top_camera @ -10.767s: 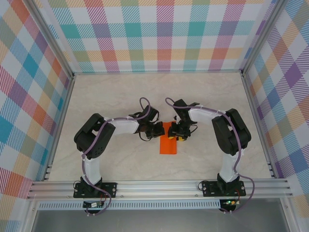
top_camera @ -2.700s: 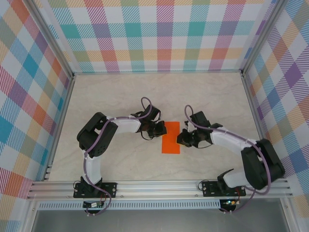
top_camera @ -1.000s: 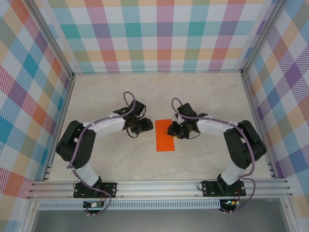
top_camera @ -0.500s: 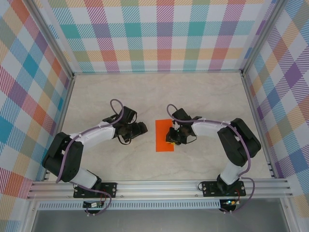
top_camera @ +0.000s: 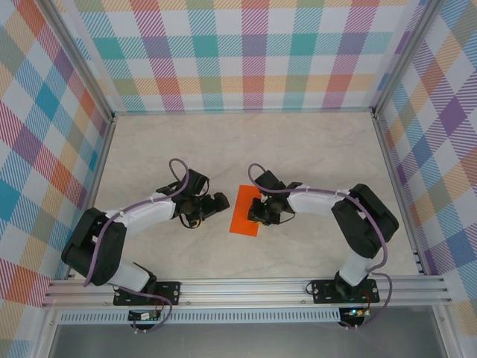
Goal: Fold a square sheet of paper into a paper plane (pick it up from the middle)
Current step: Fold the triangle a second time at the center of the table.
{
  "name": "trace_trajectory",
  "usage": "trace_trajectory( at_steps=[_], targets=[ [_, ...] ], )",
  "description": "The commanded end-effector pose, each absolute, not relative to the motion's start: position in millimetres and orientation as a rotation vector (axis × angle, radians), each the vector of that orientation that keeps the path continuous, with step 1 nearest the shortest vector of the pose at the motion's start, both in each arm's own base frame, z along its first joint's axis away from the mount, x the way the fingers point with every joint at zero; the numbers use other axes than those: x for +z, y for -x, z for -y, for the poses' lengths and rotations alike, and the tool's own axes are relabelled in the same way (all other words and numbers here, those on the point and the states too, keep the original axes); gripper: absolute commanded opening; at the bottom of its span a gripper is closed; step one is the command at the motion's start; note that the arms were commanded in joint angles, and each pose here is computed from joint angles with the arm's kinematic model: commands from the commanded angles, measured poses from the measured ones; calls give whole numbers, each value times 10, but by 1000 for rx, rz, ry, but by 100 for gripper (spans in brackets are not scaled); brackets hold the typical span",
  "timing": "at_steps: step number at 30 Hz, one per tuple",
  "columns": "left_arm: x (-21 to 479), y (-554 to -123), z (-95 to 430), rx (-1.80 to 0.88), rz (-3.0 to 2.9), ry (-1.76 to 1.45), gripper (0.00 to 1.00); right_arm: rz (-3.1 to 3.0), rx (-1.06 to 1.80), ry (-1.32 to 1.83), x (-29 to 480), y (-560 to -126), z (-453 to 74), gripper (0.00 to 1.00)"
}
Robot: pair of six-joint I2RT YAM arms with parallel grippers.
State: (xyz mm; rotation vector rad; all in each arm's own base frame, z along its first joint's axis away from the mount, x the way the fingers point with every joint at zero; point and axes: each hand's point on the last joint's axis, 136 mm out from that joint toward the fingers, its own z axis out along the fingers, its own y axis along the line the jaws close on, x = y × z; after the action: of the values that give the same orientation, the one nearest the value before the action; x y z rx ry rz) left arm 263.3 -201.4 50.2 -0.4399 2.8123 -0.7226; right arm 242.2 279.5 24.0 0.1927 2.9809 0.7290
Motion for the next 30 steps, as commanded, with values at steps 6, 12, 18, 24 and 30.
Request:
trace_trajectory(
  at_steps=[6, 12, 18, 24, 30],
  targets=[
    [615, -2580, 2334, -1012, -2764, 372, 92, -2914, 649, -127, 368, -2864, -2751, 22],
    [595, -2503, 2426, -1049, -2794, 368, 91, -2886, 625, -143, 376, -3143, -2711, 21],
    [547, -2430, 2559, -1085, -2834, 346, 89, -2918, 595, -164, 264, -3293, -2639, 22],
    [536, -2379, 2640, -1104, -2864, 331, 88, -2964, 538, -215, 115, -3287, -2543, 22],
    [509, -2310, 2760, -1138, -2896, 274, 87, -3022, 542, -290, -14, -3208, -2484, 21]
  ],
)
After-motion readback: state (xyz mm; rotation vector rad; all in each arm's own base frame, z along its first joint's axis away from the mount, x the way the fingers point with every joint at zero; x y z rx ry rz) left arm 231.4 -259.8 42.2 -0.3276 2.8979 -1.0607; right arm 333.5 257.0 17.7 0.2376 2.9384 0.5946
